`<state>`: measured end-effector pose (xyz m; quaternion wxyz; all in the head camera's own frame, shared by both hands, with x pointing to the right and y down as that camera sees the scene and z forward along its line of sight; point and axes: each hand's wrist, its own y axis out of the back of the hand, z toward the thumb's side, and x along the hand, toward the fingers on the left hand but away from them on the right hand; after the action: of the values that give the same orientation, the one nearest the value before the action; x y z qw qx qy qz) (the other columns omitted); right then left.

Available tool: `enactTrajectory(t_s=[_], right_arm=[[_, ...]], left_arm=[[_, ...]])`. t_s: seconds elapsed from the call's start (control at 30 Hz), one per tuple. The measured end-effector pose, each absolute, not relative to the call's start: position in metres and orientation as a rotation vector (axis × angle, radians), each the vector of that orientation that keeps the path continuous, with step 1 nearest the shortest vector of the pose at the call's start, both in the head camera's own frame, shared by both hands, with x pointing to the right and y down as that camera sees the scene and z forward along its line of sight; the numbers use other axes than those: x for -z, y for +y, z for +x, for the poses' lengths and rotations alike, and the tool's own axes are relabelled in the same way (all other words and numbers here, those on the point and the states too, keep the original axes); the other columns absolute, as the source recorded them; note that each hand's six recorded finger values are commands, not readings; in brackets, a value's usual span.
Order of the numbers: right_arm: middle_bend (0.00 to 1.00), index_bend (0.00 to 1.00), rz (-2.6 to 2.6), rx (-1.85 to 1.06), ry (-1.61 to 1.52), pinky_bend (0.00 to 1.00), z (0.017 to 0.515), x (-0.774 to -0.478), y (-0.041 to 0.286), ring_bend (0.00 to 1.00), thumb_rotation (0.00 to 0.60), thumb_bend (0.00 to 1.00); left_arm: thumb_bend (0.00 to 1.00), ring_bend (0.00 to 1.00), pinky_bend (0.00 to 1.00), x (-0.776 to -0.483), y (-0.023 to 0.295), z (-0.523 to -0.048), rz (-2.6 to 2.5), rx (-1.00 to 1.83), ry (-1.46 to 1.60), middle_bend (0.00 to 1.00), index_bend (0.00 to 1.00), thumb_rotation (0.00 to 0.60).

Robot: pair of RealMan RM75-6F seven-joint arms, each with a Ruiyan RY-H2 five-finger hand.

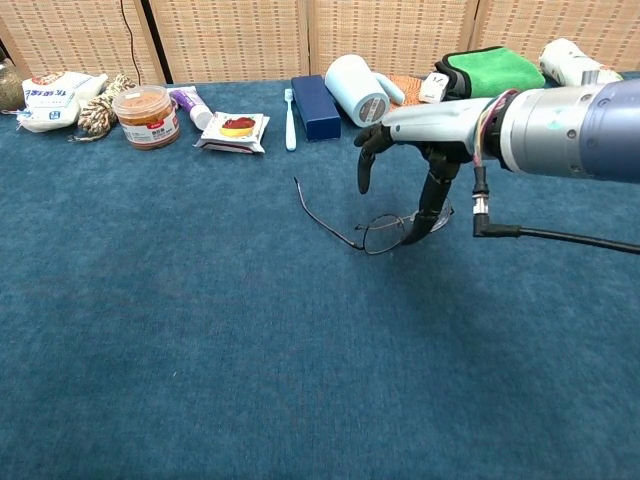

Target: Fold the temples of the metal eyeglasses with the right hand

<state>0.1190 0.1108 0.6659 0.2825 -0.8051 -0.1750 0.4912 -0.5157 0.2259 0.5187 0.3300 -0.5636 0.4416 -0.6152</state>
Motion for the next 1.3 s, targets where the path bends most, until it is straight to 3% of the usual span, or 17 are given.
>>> enactTrajectory(t_s=[0.73,1.3], right_arm=[[0.00,0.31,-2.040,-1.109,-0.210,0.00,0.100,-0.683,0.109,0.00,0.600,0.12],[0.00,0.37,-2.171,-1.043,-0.196,0.00,0.083,-0.678,0.109,0.00,0.600,0.10]], left_arm=[[0.45,0.00,0.00,-0.517,0.225,-0.515,-1.465,1.624,1.136,0.00,0.13,0.562],[0.45,0.00,0.00,-0.520,0.224,-0.506,-1.497,1.620,1.125,0.00,0.13,0.561]])
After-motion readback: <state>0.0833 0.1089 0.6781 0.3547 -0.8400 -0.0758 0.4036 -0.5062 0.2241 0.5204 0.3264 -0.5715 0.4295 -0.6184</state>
